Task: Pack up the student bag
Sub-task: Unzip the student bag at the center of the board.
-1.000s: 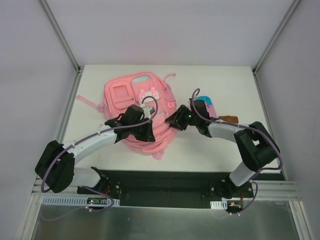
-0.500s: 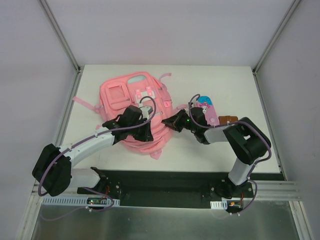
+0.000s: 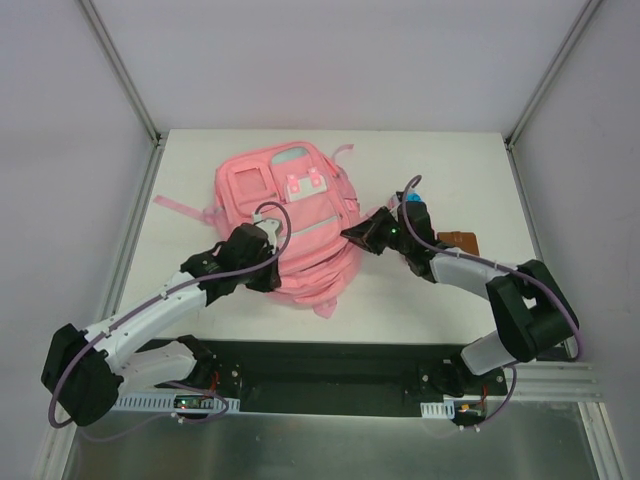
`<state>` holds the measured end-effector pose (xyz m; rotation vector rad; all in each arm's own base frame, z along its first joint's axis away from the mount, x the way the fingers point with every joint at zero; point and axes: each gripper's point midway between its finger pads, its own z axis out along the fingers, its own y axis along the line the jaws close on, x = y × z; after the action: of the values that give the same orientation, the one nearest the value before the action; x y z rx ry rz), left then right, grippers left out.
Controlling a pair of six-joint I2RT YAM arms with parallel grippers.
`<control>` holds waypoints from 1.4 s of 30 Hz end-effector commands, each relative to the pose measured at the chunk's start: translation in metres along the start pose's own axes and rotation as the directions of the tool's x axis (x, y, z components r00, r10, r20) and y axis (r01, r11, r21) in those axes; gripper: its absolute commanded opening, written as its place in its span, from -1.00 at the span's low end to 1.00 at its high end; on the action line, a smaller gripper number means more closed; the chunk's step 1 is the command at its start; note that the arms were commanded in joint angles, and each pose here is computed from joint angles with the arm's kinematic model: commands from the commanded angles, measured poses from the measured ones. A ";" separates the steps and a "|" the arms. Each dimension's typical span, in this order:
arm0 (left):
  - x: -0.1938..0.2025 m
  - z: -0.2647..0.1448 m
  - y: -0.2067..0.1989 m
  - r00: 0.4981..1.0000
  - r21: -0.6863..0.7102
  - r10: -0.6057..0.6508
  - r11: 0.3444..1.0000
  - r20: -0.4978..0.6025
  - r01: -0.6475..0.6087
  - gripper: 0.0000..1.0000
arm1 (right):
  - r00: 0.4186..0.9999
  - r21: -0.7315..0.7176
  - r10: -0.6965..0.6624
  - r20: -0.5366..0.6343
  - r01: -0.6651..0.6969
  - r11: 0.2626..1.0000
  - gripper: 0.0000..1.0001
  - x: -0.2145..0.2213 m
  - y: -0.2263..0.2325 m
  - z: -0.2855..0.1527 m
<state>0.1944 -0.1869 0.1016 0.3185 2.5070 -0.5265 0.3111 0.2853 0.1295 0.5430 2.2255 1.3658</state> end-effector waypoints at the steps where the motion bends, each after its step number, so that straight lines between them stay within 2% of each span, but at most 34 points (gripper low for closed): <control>1: 0.001 -0.015 0.059 1.000 -0.248 0.008 0.969 0.019 -0.003 -1.00 | 0.994 -0.024 -0.088 0.060 0.090 0.996 -0.99 -0.026 0.026 -0.013; 5: -0.020 -0.032 0.085 0.991 -0.291 -0.099 0.949 0.093 0.122 -1.00 | 0.992 -0.011 -0.119 0.044 0.120 0.993 -0.99 -0.027 0.034 -0.023; 12: -0.067 -0.056 0.128 0.964 -0.358 -0.149 0.907 0.219 0.222 -1.00 | 0.982 -0.054 -0.182 -0.059 0.179 0.982 -0.98 -0.015 0.053 -0.037; 14: -0.085 -0.060 0.134 0.963 -0.379 -0.108 0.904 0.249 0.199 -1.00 | 0.977 -0.074 -0.187 -0.105 0.180 0.981 -0.99 -0.006 0.055 -0.042; 20: -0.112 -0.067 0.146 0.962 -0.434 0.002 0.893 0.272 0.121 -1.00 | 0.962 -0.096 -0.230 -0.148 0.217 0.971 -0.99 0.009 0.054 -0.060; 27: -0.123 -0.083 0.163 0.948 -0.472 0.094 0.879 0.303 0.063 -1.00 | 0.958 -0.081 -0.259 -0.119 0.251 0.965 -0.99 0.006 0.051 -0.085; 29: -0.126 -0.081 0.153 0.940 -0.397 0.126 0.918 0.316 0.010 -1.00 | 0.959 -0.075 -0.257 -0.121 0.249 0.966 -0.99 0.005 0.047 -0.091; 32: -0.128 -0.085 0.137 0.927 -0.332 0.173 0.942 0.332 -0.057 -1.00 | 0.952 -0.092 -0.271 -0.144 0.260 0.961 -0.99 0.008 0.047 -0.093; 35: -0.125 -0.086 0.095 0.912 -0.128 0.152 0.986 0.380 -0.110 -1.00 | 0.947 -0.092 -0.273 -0.170 0.260 0.961 -0.99 0.009 0.045 -0.088; 36: -0.121 -0.086 0.074 0.914 -0.016 0.114 0.993 0.389 -0.117 -1.00 | 0.948 -0.089 -0.267 -0.172 0.255 0.963 -0.99 0.009 0.045 -0.086; 37: -0.118 -0.089 0.064 0.912 0.032 0.101 0.992 0.397 -0.124 -1.00 | 0.961 -0.069 -0.225 -0.161 0.216 0.974 -0.92 0.004 0.043 -0.081; 39: -0.103 -0.083 0.052 0.929 0.107 0.053 0.989 0.366 -0.099 -1.00 | 0.970 -0.082 -0.187 -0.153 0.176 0.981 -0.54 0.003 0.045 -0.075; 42: -0.079 -0.071 0.031 0.955 0.186 0.016 0.980 0.295 -0.074 -1.00 | 0.990 -0.105 -0.094 -0.101 0.083 0.991 -0.25 -0.007 0.049 -0.057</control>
<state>0.2437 -0.1287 0.1895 0.3765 2.1762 -0.6983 0.2601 0.2604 0.1920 0.2218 2.3254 1.4450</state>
